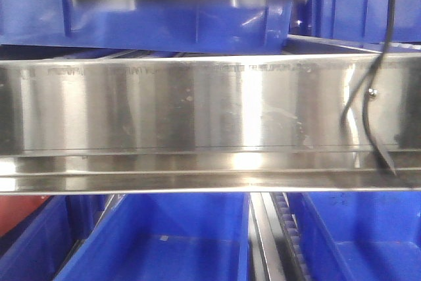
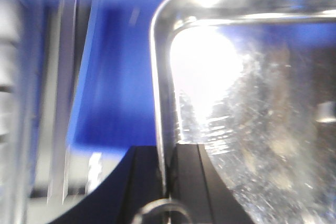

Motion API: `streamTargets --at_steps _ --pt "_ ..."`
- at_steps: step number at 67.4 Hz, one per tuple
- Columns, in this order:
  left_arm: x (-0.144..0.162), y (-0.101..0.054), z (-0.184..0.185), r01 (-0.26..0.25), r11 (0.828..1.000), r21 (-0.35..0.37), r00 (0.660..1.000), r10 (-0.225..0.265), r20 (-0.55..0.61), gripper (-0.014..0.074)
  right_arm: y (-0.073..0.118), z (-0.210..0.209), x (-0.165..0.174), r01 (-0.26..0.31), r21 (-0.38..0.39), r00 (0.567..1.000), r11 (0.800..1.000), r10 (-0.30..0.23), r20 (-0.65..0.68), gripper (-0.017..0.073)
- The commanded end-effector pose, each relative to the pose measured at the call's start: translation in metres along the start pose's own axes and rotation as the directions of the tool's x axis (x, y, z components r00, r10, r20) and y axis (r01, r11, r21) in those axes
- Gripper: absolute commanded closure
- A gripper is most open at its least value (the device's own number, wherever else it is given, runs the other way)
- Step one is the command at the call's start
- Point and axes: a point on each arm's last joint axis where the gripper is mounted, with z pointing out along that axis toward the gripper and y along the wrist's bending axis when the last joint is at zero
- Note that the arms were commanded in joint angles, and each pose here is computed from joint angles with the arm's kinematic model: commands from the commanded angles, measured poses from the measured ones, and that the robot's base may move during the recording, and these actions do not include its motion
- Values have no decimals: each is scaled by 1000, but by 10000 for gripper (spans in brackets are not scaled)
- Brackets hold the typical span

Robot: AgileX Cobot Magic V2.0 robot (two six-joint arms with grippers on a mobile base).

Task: Stack silver trays without gaps
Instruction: 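Lift the silver tray with both grippers up above the steel rail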

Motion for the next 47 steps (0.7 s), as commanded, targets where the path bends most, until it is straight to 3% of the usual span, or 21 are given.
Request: streamTargets --at_steps 1,9,24,33,47 --pt "6 -5 -36 -3 1000 -12 998 4 70 609 7 -25 5 21 -21 997 1000 -19 81 580" --pt "19 -8 -59 22 999 -43 991 -16 132 610 11 -41 30 22 -2 994 1000 -22 111 582" --pt "63 -11 -81 39 999 27 993 -41 110 610 7 -64 82 12 -26 985 1000 -7 170 582" --pt "94 -13 -88 56 997 51 992 -61 106 610 6 -76 113 59 -37 983 998 -52 178 582" --pt "131 -13 -101 64 994 83 992 -72 99 610 3 -75 148 76 20 988 997 -78 133 582"
